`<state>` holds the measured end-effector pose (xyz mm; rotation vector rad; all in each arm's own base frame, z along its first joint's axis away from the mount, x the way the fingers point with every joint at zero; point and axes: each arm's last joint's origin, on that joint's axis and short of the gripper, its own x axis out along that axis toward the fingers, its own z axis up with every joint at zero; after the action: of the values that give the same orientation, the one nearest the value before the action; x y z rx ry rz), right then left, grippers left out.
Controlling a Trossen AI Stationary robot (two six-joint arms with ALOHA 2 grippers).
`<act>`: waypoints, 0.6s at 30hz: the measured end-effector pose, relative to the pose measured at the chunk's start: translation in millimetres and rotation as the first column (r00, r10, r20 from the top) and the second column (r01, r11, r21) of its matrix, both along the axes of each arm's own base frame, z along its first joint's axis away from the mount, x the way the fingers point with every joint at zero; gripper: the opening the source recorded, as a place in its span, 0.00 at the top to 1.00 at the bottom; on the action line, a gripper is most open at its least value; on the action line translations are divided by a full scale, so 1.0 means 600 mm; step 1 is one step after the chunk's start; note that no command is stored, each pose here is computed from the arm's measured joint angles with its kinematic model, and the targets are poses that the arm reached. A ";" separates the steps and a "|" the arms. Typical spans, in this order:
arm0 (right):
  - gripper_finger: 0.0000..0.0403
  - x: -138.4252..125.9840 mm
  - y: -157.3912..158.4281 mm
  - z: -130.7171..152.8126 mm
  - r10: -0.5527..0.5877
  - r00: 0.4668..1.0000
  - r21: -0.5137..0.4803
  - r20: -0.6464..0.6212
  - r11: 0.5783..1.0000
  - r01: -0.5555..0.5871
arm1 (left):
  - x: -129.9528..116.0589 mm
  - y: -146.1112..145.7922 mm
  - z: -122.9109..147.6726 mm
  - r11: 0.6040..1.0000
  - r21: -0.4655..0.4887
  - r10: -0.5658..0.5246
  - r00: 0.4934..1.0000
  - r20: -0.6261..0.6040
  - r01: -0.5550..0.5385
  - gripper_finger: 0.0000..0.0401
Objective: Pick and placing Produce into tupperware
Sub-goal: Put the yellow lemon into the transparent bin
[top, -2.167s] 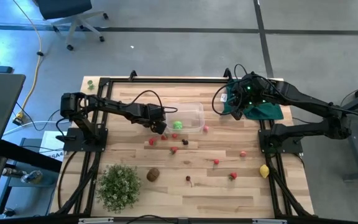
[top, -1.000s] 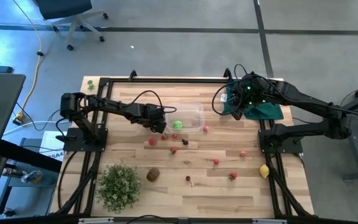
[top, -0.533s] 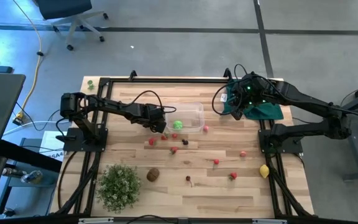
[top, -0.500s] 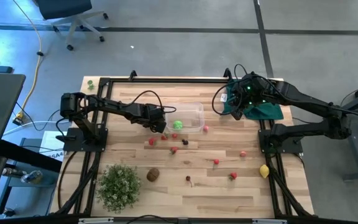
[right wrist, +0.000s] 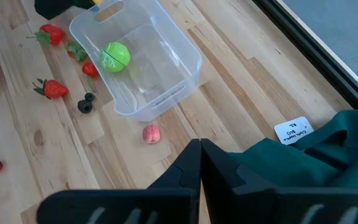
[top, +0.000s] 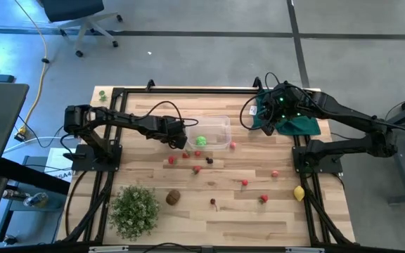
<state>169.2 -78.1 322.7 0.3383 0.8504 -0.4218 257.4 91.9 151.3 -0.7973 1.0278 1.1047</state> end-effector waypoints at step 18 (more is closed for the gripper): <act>1.00 0.000 0.000 0.000 0.000 1.000 0.000 0.000 1.000 0.000 | -0.030 -0.004 0.212 0.941 0.328 -0.183 0.938 0.294 0.081 0.49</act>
<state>169.2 -78.1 322.8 0.3381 0.8501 -0.4216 239.7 89.5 278.5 -0.6154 0.6032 0.9511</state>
